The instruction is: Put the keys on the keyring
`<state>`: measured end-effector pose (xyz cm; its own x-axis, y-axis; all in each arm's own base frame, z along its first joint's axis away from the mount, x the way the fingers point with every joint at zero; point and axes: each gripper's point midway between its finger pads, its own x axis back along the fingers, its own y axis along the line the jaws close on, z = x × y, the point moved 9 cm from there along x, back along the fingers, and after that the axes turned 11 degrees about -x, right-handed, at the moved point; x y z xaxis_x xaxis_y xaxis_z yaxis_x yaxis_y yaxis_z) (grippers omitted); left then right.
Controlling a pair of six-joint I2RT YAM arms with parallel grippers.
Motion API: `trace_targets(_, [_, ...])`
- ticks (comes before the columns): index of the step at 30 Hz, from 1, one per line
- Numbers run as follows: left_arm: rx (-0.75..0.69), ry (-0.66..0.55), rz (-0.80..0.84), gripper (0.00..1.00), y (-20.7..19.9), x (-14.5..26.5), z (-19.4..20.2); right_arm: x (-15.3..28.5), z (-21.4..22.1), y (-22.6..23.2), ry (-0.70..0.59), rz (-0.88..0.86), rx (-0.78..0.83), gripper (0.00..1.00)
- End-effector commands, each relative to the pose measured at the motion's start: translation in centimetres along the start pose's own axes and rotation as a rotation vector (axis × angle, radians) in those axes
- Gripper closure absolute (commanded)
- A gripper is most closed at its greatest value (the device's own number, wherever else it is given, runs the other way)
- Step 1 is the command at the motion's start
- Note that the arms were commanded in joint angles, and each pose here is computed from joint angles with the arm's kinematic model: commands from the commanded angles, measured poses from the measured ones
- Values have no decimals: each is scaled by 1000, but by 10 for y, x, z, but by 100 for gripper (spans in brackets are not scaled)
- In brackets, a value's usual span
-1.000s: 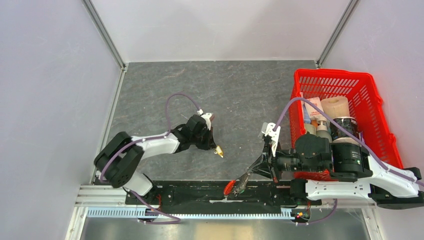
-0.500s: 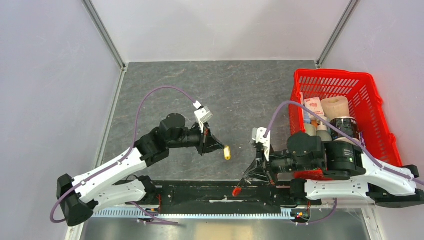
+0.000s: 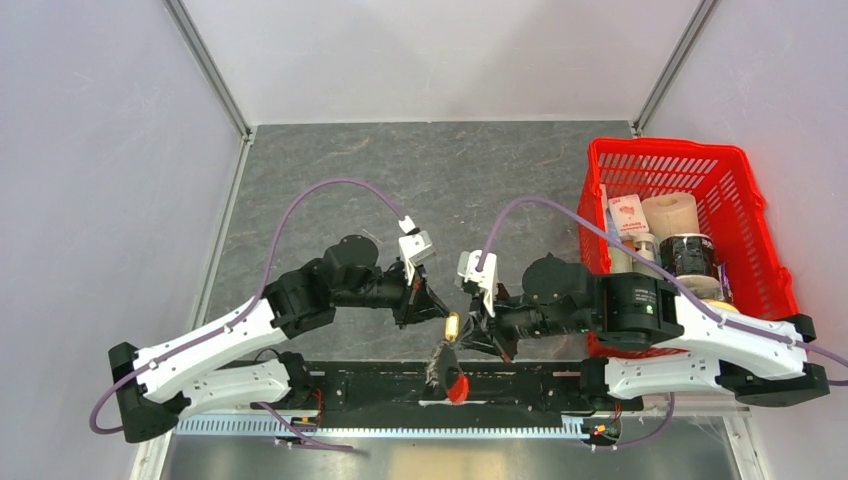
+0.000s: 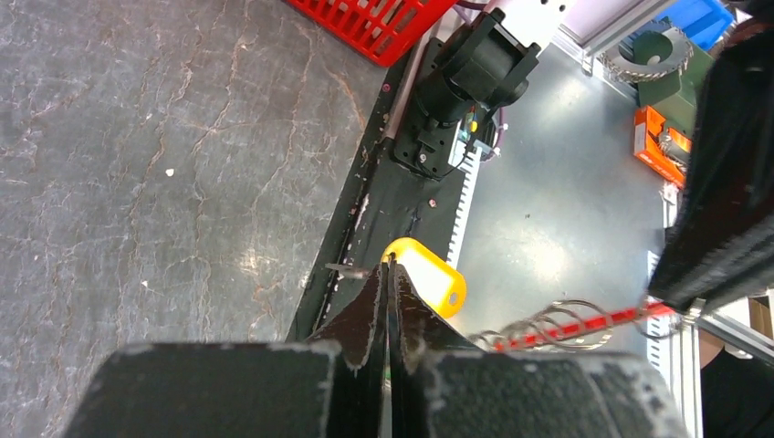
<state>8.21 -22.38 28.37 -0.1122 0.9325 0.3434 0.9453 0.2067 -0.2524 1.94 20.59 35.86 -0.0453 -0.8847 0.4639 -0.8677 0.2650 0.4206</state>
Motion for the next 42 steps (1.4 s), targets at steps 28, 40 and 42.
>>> trace_targets(28, [-117,-220,119,98,-33,49,-42,19,-24,19,-144,-121,-30,100])
trace_targets(40, [-205,-320,256,98,-48,61,-45,24,-45,28,-252,-114,-139,100])
trace_targets(42, [-223,-337,270,98,-50,65,-45,28,-47,30,-270,-124,-154,100])
